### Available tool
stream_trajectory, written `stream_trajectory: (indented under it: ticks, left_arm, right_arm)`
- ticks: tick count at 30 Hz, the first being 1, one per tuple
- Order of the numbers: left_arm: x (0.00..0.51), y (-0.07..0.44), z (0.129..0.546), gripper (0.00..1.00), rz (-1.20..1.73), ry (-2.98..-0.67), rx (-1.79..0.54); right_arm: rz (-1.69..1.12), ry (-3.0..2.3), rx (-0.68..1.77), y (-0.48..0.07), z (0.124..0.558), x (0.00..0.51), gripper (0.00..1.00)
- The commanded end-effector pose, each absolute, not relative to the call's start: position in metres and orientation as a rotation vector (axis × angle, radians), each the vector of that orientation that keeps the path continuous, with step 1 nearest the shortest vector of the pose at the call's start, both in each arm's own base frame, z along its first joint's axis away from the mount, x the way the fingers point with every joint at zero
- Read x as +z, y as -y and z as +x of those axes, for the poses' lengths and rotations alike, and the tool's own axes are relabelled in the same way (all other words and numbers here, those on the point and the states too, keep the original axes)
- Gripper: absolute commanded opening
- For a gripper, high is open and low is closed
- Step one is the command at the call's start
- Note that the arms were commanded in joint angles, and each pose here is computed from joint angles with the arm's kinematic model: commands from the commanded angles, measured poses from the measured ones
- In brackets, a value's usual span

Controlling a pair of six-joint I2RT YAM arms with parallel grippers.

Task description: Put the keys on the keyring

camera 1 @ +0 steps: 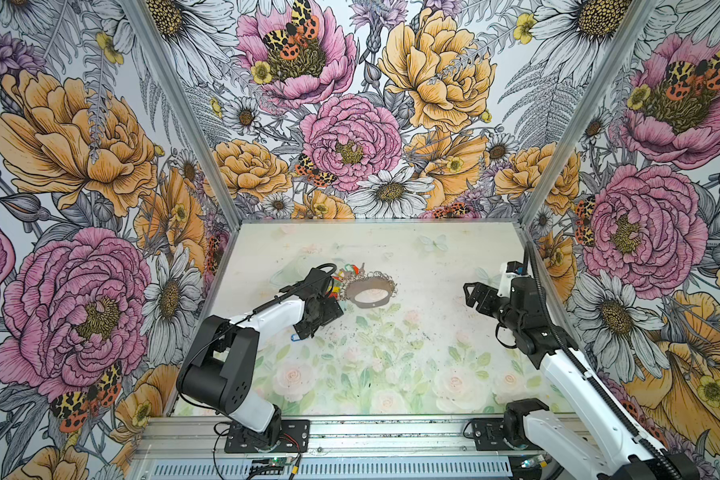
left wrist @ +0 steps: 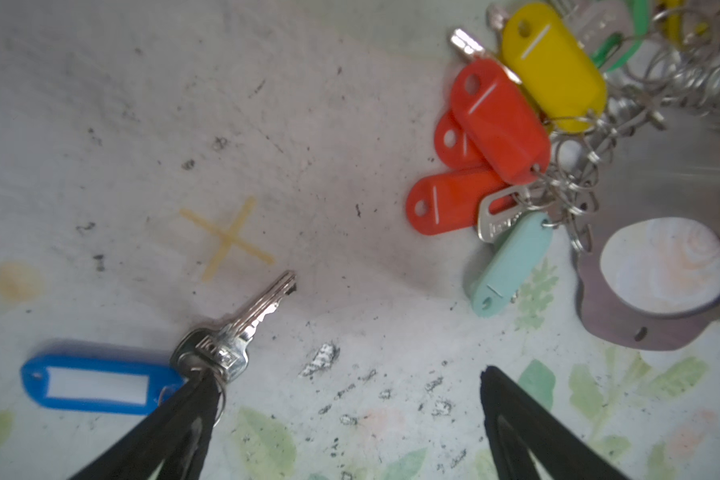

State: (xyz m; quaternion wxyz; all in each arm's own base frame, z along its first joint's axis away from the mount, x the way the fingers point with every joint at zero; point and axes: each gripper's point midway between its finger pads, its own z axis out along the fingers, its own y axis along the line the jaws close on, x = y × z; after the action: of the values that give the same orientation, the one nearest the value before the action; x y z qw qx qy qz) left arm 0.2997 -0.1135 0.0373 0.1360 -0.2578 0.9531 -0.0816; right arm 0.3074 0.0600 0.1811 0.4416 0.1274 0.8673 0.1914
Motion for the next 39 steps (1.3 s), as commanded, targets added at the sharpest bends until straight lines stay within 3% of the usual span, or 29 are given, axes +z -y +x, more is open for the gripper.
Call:
stream_trajectory:
  ticks: [1, 11, 16, 22, 31, 39]
  left_arm:
    - [0.037, 0.110, 0.290, 0.99, -0.796, -2.762, -0.220]
    - [0.029, 0.115, 0.290, 0.99, -0.786, -2.793, -0.208]
    - [0.027, 0.142, 0.287, 0.99, -0.702, -2.832, -0.238]
    - [0.022, 0.212, 0.278, 0.99, -0.546, -2.876, -0.301]
    - [0.015, 0.360, 0.263, 0.99, -0.186, -2.933, -0.468]
    - [0.030, 0.473, 0.279, 0.99, 0.048, -2.882, -0.716]
  right_arm:
    - [0.303, -2.126, 0.500, -0.064, 0.310, 0.194, 0.91]
    - [0.297, -2.113, 0.502, -0.064, 0.308, 0.198, 0.91]
    - [0.297, -2.107, 0.501, -0.063, 0.307, 0.200, 0.91]
    - [0.292, -2.093, 0.455, -0.057, 0.303, 0.208, 0.91]
    - [0.305, -2.048, 0.325, -0.036, 0.289, 0.224, 0.91]
    - [0.316, -2.018, 0.283, -0.028, 0.281, 0.233, 0.91]
